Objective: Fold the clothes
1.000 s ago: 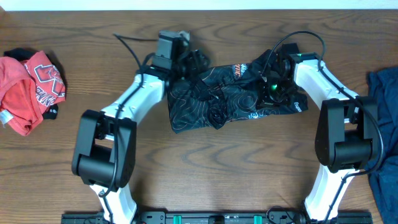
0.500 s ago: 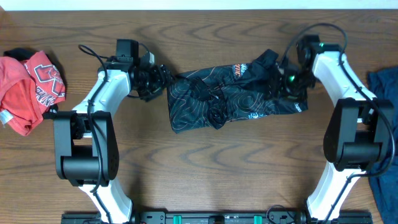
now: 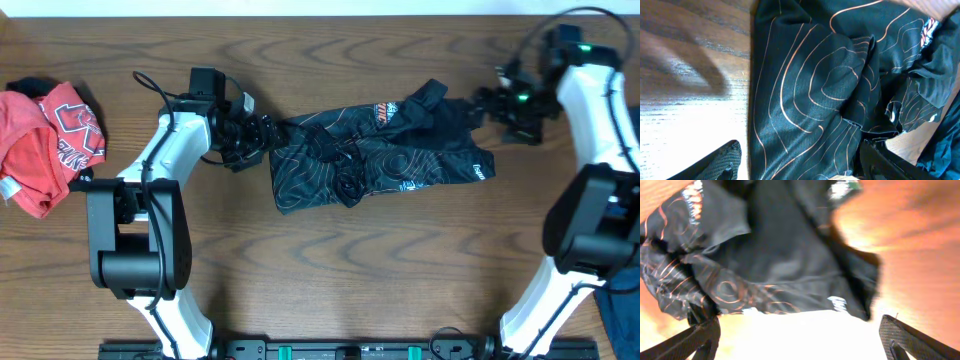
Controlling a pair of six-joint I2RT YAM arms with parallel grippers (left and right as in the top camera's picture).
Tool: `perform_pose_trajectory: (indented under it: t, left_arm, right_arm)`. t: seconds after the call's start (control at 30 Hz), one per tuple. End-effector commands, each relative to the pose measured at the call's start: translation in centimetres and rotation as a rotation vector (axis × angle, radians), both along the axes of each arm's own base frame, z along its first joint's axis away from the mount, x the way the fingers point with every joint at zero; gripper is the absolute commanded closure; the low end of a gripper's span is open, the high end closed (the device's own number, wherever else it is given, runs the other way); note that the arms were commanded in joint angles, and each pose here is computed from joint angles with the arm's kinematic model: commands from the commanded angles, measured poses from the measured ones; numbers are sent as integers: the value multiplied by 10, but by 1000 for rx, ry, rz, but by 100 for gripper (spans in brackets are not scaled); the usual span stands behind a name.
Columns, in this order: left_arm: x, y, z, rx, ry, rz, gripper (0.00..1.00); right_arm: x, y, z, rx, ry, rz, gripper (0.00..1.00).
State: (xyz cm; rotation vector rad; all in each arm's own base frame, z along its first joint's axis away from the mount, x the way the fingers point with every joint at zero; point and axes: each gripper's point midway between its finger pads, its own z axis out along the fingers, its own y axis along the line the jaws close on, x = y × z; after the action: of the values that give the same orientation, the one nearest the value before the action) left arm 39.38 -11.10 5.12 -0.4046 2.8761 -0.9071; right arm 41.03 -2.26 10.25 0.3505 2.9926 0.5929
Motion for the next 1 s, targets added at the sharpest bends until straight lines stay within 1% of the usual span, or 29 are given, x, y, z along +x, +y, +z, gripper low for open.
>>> perform_pose_trajectory:
  t: [0.0,0.17,0.27,0.4,0.53,0.63,0.73,0.8,0.97]
  left_arm:
    - [0,0,0,-5,-6,-23,22]
    - [-4,0,0,-4,13,-23,23]
    - [-7,0,-1,-4,25,-22,23]
    - [-10,0,-2,-4,39,-22,22]
    - [-12,0,-2,-4,51,-22,22]
    - [-14,0,-2,-3,57,-22,23]
    - [-14,0,-2,-3,58,-22,22]
    - [-14,0,-2,-3,58,-22,23]
    - [-14,0,-2,-5,63,-14,23]
  right_arm:
    - [-2,-16,6,27,-24,2,4]
    - [-5,-26,-7,32,-6,-6,5]
    - [0,-24,-25,65,14,-9,1]
    - [10,-17,-52,137,17,1,1]
    - [15,-13,-73,200,15,20,9]
    - [13,-10,-86,231,24,46,8]
    - [12,-7,-95,248,29,69,11]
    - [14,-1,-96,285,4,98,15]
    - [21,15,-94,350,-51,142,16]
